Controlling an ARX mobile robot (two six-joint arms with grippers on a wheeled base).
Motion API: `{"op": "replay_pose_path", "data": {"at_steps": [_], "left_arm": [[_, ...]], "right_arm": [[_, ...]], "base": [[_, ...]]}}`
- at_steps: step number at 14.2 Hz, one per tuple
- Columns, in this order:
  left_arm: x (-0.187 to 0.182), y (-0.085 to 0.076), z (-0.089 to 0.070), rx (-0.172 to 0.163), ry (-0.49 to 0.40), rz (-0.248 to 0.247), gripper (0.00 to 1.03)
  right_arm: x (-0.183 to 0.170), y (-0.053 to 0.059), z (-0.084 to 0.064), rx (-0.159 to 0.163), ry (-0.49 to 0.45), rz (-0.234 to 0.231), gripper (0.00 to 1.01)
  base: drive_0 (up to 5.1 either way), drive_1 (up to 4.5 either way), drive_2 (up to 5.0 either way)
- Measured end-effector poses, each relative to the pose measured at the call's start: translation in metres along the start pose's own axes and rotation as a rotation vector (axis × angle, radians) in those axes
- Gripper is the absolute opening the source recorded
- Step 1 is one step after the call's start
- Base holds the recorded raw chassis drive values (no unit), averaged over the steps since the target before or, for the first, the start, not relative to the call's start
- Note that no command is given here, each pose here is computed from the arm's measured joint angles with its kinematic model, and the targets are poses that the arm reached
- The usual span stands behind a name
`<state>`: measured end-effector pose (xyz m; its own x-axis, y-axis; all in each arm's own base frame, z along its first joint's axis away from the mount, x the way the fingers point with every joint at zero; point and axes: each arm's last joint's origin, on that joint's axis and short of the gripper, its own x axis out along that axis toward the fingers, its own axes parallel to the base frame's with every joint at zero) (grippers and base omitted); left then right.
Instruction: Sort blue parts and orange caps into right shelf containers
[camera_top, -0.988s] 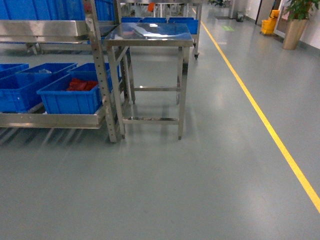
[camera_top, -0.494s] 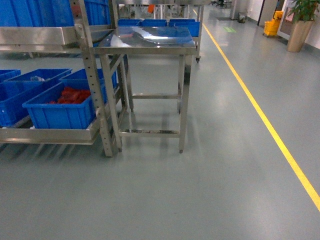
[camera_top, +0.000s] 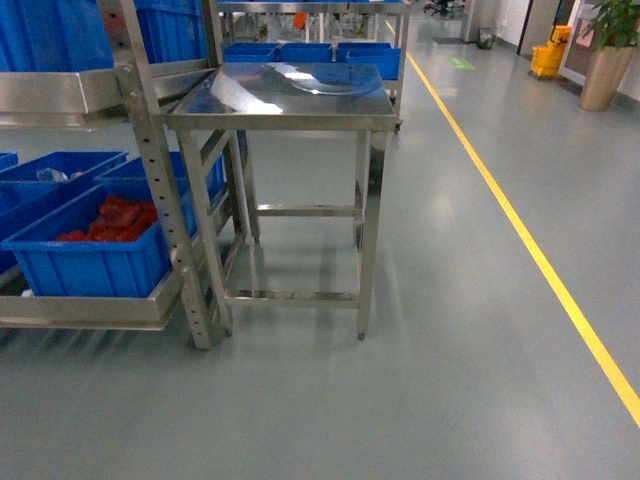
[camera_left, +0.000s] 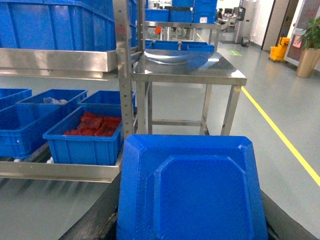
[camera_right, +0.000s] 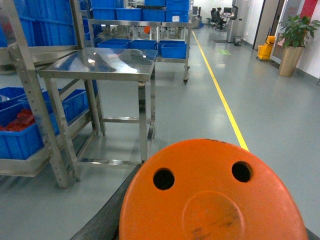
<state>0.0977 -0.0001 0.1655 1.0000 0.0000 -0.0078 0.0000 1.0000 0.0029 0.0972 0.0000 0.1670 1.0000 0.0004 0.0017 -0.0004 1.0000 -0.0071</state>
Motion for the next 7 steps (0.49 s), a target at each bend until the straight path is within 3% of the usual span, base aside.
{"op": "replay_pose_path", "data": {"at_steps": [7], "left_arm": [[0.0,0.0,0.0001,0.0,-0.001,0.0,0.43]], "right_arm": [[0.0,0.0,0.0,0.0,0.0,0.0,0.44]], "base": [[0.0,4.35,-4.3]]}}
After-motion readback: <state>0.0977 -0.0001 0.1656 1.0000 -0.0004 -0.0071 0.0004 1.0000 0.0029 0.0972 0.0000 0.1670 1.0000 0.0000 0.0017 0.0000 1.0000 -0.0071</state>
